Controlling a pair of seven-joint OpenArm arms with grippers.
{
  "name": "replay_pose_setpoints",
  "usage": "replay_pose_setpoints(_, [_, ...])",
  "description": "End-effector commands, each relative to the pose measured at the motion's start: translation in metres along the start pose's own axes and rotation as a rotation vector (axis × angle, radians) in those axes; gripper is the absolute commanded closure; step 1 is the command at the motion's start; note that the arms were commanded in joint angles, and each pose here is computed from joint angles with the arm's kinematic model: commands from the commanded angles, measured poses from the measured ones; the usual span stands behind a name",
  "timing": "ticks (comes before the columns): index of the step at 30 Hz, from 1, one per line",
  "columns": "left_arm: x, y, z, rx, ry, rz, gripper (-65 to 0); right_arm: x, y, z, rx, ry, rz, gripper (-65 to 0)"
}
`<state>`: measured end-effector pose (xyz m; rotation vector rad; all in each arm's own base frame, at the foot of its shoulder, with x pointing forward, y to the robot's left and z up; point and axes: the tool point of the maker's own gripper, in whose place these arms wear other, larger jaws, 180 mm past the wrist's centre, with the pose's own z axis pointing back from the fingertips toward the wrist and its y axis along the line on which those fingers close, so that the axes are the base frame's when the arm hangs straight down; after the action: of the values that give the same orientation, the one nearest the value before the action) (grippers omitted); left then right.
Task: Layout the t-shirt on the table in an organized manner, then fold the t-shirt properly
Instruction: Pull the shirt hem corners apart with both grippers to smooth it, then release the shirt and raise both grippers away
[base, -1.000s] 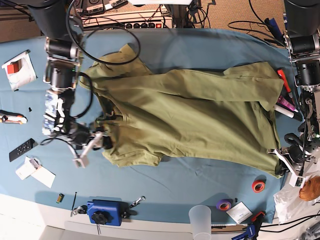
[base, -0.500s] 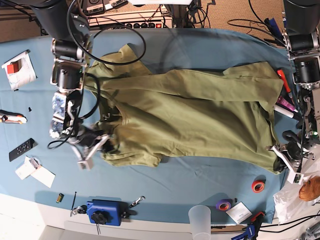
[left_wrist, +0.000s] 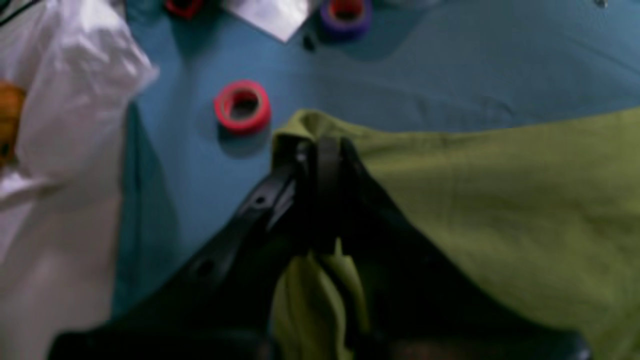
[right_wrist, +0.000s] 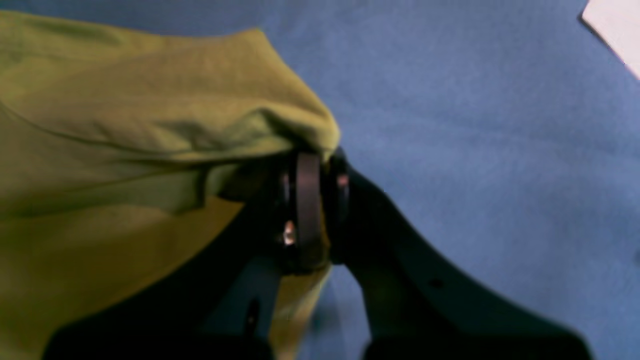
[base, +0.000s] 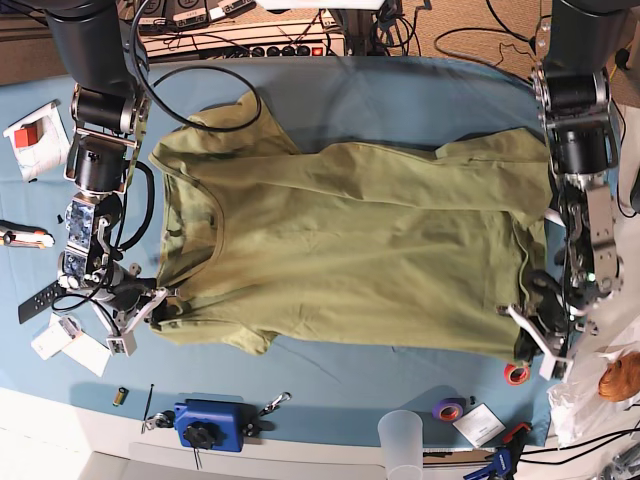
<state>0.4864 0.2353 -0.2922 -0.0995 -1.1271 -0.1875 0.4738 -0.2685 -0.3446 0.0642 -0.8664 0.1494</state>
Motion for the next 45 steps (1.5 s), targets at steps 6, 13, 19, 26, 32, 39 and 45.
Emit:
replay_pose_setpoints(6, [0.027,0.014,-0.014,-0.040,-0.038,0.025,0.0,0.035,-0.008,0.008,-0.011,-0.098,0.015,0.0])
replay_pose_setpoints(13, [0.025,0.014,-0.012,-0.061,-0.026,0.014,-32.2,0.041,-0.001,0.009,0.031,-0.108,0.024,-18.7])
replay_pose_setpoints(19, [0.020,0.001,0.006,-0.209,0.071,0.132,-26.9,0.064,0.004,0.027,0.071,-0.101,0.005,-18.5])
replay_pose_setpoints(26, [0.041,0.001,0.051,-0.337,0.055,0.142,-10.2,0.093,0.023,0.075,0.153,-0.174,0.075,-18.5])
replay_pose_setpoints(32, [0.033,0.025,0.090,-0.264,-0.018,0.163,-4.7,0.076,0.034,0.091,0.143,-0.175,0.133,-18.5])
replay_pose_setpoints(39, [-0.002,0.048,0.136,-0.163,0.011,0.141,-4.7,0.031,0.048,0.101,0.156,-0.051,0.152,-18.5])
replay_pose_setpoints(45, [-0.020,0.072,0.187,-0.075,0.043,0.086,-4.7,0.001,0.066,0.121,0.162,0.029,0.199,-18.5])
